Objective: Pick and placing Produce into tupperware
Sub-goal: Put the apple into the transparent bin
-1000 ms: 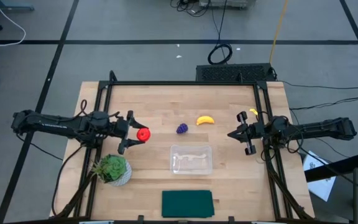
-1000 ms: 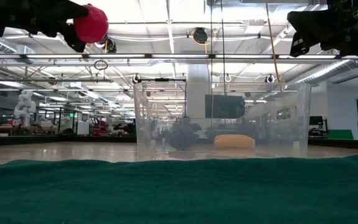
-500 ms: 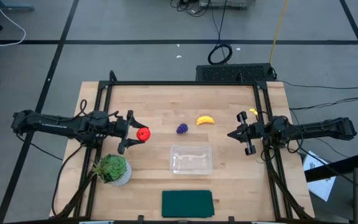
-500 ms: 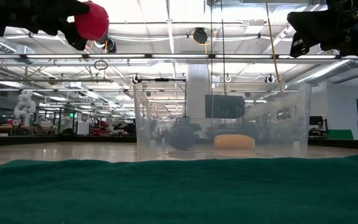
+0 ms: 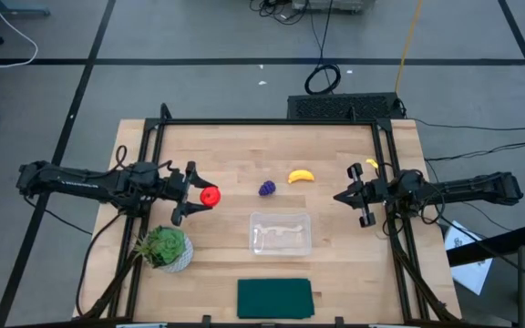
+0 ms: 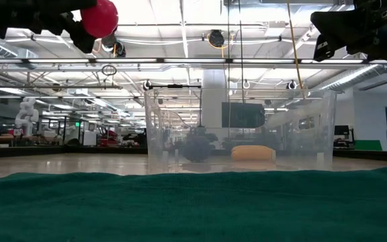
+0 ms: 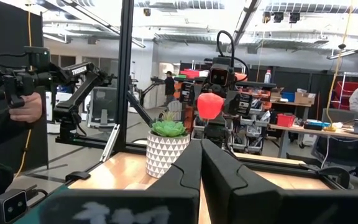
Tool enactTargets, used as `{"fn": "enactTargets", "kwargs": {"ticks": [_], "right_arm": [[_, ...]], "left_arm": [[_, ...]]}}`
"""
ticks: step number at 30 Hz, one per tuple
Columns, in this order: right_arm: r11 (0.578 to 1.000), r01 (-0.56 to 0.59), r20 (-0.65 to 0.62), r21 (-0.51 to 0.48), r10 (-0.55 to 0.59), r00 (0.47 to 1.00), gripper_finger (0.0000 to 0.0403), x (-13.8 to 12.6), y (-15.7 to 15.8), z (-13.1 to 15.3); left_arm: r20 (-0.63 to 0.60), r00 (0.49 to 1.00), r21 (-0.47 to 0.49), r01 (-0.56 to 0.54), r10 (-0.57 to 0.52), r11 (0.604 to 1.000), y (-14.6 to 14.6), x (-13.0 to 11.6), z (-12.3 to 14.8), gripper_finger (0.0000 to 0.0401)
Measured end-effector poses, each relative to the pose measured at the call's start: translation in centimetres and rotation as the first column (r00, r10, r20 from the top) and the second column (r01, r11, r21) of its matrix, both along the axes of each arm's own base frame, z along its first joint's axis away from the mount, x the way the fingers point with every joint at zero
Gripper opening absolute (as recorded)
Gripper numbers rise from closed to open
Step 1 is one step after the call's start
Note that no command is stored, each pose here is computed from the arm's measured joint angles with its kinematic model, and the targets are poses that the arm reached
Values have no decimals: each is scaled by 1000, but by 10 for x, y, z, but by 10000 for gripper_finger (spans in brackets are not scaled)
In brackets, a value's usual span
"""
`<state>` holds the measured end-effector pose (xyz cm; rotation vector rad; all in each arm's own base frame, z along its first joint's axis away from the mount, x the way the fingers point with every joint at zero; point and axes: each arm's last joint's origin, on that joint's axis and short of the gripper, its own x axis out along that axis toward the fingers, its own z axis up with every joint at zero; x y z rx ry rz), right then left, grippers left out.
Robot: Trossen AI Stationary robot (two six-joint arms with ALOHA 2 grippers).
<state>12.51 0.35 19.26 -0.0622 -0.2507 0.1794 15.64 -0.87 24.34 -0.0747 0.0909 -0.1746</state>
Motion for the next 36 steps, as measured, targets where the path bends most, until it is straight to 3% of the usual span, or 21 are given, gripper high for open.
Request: {"fn": "enactTargets", "kwargs": {"ticks": [14,36], "right_arm": [[1000,0,0,-1,0,1000,0,0,0,0],[1000,3,-5,-13,-3,1000,0,0,0,-1]], "left_arm": [[76,997,-20,7,-5,1000,-1,11,4,272],[-16,999,-31,39,-39,999,-3,66,23,273]]}}
